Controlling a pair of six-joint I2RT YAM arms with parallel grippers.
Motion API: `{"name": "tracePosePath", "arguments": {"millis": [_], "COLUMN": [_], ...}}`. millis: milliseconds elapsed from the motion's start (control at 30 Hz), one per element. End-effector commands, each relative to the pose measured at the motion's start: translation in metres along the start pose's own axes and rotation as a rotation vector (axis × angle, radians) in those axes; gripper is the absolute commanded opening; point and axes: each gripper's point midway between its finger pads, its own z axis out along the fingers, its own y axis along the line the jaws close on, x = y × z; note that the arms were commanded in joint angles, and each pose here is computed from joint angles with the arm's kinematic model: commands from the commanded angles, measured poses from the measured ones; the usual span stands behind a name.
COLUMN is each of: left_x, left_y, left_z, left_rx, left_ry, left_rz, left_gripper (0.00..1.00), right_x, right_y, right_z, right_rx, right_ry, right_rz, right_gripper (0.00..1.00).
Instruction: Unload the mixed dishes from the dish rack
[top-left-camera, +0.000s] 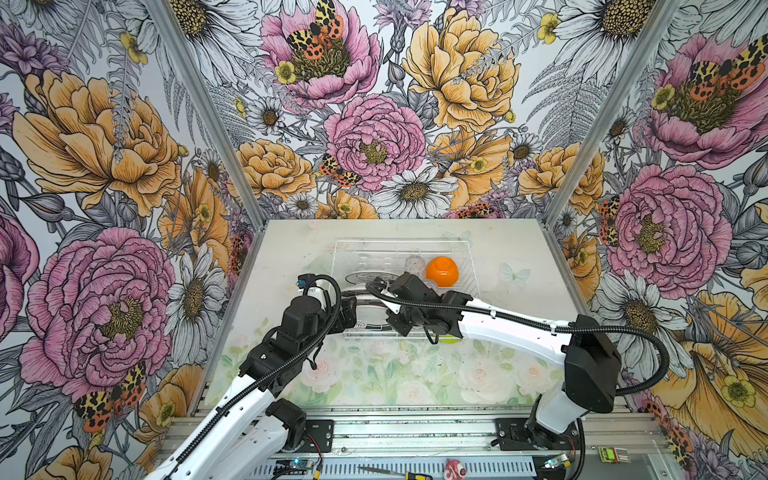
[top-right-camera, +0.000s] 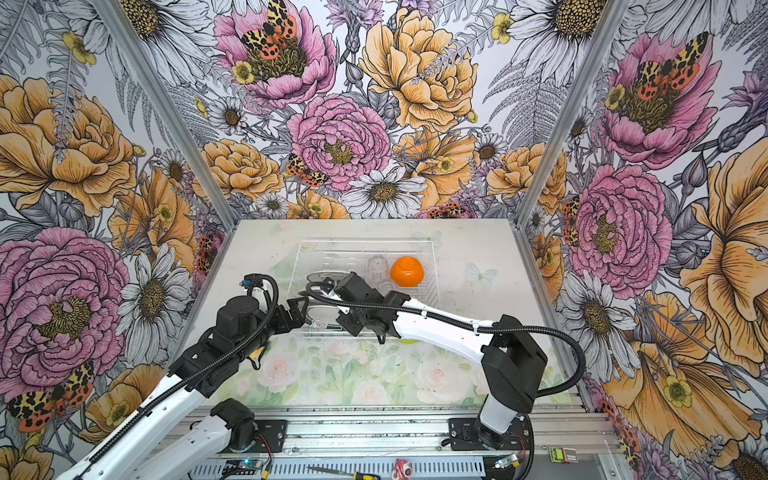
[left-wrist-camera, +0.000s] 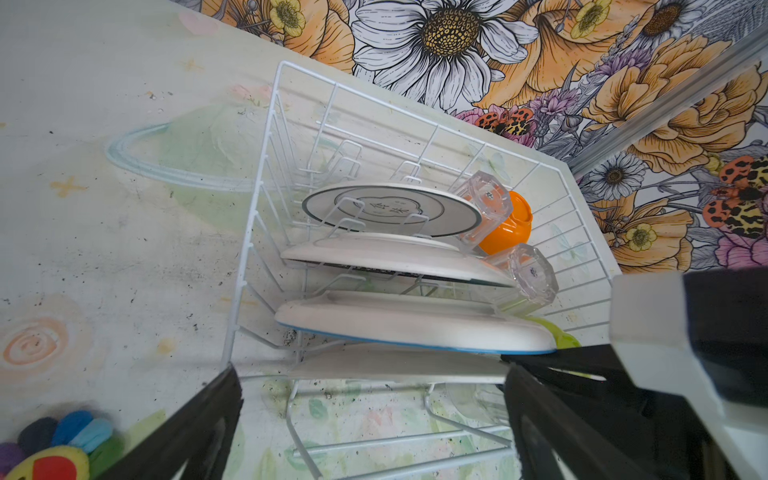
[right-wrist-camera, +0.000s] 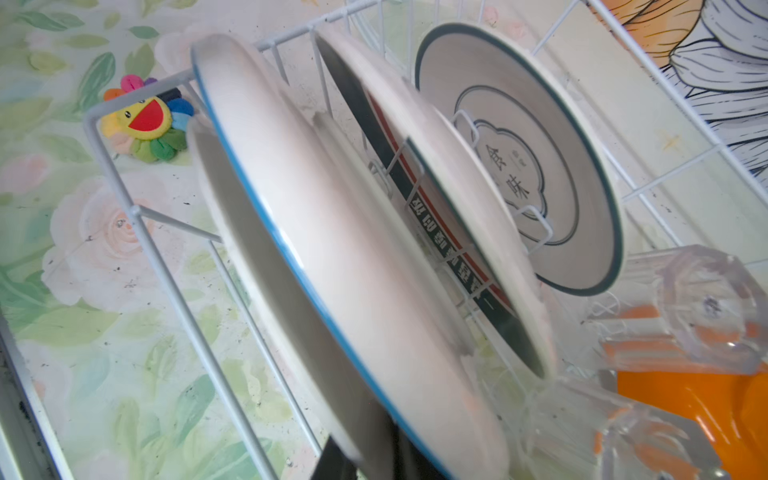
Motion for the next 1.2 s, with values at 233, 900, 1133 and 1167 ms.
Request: {"name": "tracePosePath", "arguments": {"millis": [233, 900, 1133, 1167], "left_x": [-0.001, 0.0, 0.0, 0.0], "left_y": [0.008, 0.01, 0.01, 0.01], "left_z": [0.002, 0.005, 0.003, 0.002], "left_rx": [-0.036, -0.041, -0.03, -0.028], "left_ry": [-0.018, -0.02, -0.027, -0.029], "left_rz": [-0.009, -0.009, -0.013, -0.014], "left_gripper": [0.99, 0.99, 0.99, 0.99], "right_x": [-0.023, -0.04, -0.043, -0.043], "right_y": [0.004, -0.013, -0.02, -0.021], "right_z": [-0.019, -0.05, -0.061, -0.063], "right_rx": [0.037, 0.108, 0.121, 0.125], "right_ry": [-0.115, -0.247, -0.283, -0.289], "right_rz": [-0.004, 0.054, 0.09, 0.094], "right_gripper": [0.01, 0.0, 0.0, 0.0]}}
